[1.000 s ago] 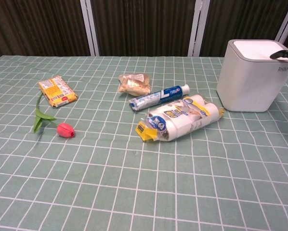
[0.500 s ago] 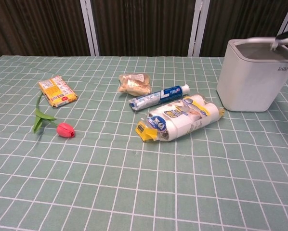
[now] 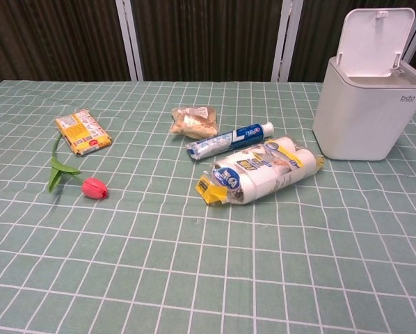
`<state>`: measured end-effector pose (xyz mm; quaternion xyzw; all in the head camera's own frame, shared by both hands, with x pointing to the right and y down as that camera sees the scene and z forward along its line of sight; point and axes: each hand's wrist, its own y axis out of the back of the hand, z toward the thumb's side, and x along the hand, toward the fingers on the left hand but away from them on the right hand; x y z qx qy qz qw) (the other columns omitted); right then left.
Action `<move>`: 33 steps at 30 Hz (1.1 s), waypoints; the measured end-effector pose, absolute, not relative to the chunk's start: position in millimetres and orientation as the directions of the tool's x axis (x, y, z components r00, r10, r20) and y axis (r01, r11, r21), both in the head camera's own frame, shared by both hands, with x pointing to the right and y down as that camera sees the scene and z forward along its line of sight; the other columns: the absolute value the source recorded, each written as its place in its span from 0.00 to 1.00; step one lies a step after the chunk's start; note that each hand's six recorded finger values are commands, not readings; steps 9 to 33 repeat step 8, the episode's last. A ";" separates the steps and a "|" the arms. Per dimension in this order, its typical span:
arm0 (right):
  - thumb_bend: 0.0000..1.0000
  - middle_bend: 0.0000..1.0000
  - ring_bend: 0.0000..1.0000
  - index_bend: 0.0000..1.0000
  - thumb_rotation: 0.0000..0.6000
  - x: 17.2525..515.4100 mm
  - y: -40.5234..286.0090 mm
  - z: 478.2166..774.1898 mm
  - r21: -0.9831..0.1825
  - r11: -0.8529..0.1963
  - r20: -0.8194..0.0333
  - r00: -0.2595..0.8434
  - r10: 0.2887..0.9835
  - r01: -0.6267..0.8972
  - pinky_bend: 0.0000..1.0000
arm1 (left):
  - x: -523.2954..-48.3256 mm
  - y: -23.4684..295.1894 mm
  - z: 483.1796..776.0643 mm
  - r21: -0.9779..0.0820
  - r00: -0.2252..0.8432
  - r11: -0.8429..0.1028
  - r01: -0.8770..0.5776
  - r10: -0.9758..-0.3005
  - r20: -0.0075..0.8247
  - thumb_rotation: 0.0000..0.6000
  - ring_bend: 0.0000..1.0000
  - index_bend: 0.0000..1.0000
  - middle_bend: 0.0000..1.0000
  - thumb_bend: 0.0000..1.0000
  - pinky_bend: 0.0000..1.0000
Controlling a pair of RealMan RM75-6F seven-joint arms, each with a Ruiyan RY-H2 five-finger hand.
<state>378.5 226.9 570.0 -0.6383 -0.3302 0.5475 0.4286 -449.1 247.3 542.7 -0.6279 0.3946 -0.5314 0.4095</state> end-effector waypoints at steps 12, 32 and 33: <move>0.38 0.00 0.00 0.00 1.00 380.5 235.2 575.8 -0.889 -0.454 -0.455 0.181 0.872 -0.049 0.00 | -449.2 249.0 544.0 -0.930 0.117 -0.364 -0.052 -0.927 0.356 1.00 0.00 0.00 0.00 0.46 0.05; 0.38 0.00 0.00 0.00 1.00 380.5 235.2 575.8 -0.889 -0.454 -0.455 0.181 0.872 -0.049 0.00 | -449.2 249.0 544.0 -0.930 0.117 -0.364 -0.052 -0.927 0.356 1.00 0.00 0.00 0.00 0.46 0.05; 0.38 0.00 0.00 0.00 1.00 380.5 235.2 575.8 -0.889 -0.454 -0.455 0.181 0.872 -0.049 0.00 | -449.2 249.0 544.0 -0.930 0.117 -0.364 -0.052 -0.927 0.356 1.00 0.00 0.00 0.00 0.46 0.05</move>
